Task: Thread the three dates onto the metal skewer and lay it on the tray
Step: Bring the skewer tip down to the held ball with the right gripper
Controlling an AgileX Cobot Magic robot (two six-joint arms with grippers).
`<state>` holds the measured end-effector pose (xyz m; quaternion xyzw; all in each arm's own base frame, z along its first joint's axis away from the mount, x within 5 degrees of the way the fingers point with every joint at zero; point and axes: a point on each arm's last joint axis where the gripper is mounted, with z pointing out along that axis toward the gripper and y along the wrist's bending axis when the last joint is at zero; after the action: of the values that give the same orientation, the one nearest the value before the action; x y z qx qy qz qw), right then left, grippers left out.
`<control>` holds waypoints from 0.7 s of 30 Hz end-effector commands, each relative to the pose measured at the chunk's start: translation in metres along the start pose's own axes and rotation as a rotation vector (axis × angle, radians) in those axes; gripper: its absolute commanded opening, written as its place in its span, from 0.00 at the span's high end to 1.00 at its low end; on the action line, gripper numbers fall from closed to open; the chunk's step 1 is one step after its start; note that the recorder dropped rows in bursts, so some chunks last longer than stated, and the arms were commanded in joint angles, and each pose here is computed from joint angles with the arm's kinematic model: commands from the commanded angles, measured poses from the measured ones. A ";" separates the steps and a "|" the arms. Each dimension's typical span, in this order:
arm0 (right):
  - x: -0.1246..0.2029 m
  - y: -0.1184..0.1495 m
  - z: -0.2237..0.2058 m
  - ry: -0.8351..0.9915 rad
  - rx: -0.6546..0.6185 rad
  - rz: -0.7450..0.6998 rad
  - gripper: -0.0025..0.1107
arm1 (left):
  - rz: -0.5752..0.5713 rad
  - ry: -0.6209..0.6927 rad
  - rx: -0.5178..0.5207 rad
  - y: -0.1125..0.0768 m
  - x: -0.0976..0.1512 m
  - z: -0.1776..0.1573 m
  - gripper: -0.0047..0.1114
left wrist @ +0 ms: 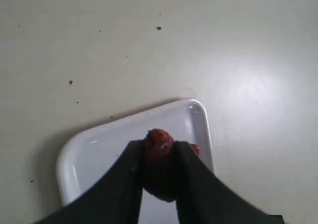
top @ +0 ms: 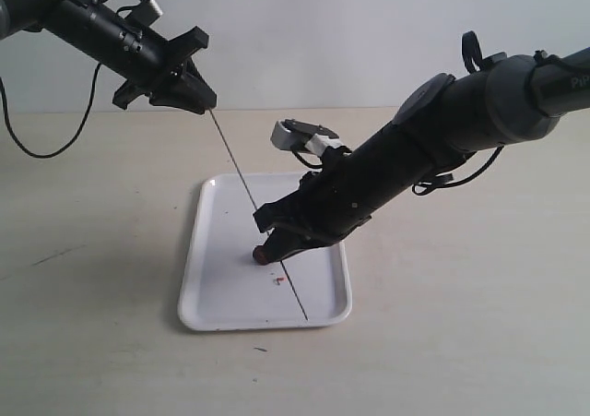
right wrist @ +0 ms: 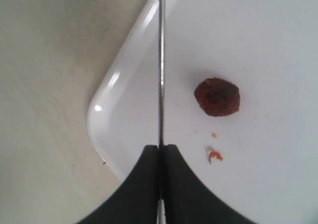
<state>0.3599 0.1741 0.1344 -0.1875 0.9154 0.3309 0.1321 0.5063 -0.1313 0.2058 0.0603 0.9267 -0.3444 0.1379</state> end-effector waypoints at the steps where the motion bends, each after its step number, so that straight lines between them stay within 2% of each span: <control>1: -0.002 0.000 0.000 -0.008 0.008 -0.012 0.98 | 0.012 -0.002 0.017 -0.007 0.000 -0.004 0.77; 21: -0.001 -0.001 0.000 -0.001 0.023 -0.029 0.98 | -0.004 0.021 0.046 -0.010 0.002 -0.004 0.77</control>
<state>0.3600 0.1729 0.1334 -0.1949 0.9168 0.3220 0.1335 0.5041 -0.1330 0.2068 0.0613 0.9238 -0.3561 0.1268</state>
